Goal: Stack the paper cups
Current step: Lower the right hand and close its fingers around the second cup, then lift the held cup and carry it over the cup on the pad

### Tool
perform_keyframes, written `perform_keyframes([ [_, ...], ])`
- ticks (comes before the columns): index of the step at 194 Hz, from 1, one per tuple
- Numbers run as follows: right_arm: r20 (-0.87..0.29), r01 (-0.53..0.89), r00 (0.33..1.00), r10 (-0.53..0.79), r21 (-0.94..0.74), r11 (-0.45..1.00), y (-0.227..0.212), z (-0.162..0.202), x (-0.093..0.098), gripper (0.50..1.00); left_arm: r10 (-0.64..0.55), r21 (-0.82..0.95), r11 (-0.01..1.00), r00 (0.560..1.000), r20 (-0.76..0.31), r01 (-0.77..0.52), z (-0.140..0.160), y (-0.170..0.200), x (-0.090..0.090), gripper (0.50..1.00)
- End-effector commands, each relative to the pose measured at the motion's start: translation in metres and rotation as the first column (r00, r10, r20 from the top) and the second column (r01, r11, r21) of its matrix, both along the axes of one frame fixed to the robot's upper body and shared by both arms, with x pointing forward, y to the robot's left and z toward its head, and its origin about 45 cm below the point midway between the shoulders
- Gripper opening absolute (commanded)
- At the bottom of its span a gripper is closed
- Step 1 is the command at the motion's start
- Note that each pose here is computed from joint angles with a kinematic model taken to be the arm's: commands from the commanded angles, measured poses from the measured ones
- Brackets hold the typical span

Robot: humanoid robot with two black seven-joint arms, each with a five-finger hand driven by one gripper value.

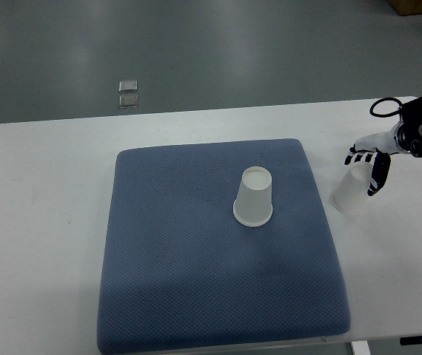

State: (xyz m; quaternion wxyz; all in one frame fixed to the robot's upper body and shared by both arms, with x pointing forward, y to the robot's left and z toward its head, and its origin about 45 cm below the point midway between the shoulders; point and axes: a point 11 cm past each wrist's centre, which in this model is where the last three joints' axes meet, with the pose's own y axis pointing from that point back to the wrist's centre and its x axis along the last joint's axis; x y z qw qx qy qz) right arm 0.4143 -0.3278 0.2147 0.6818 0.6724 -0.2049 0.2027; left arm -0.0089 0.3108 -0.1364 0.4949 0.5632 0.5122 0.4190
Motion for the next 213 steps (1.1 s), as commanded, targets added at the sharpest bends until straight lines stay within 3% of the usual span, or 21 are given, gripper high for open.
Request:
perform_keyframes([
  [1,-0.006,0.006,1.000,-0.006,0.000,1.000,-0.003,-0.005,-0.001,0.827,0.000,0.001,1.000,1.000,0.000,0.000,0.000,0.000,0.000,1.000],
  [61,0.000,0.010,1.000,-0.010,-0.005,1.000,-0.005,-0.008,-0.001,0.644,0.001,0.004,1.000,1.000,0.000,-0.001,0.000,0.001,-0.001,1.000],
  [78,0.005,0.009,1.000,-0.009,-0.004,1.000,-0.004,-0.006,0.000,0.619,0.001,0.004,1.000,1.000,0.000,-0.001,0.000,0.001,-0.001,1.000],
  [109,-0.017,0.006,1.000,-0.006,0.012,1.000,-0.001,0.005,0.000,0.619,0.001,0.004,1.000,1.000,0.000,-0.001,0.000,0.001,-0.001,1.000],
  [143,-0.011,-0.008,1.000,0.008,0.022,1.000,-0.004,0.061,0.006,0.619,0.001,0.006,1.000,1.000,0.000,-0.001,0.000,0.002,-0.001,1.000],
  [213,0.070,-0.115,0.991,0.114,0.009,0.993,0.019,0.226,0.004,0.625,0.000,-0.001,1.000,1.000,0.002,0.000,0.000,0.000,0.000,1.000],
])
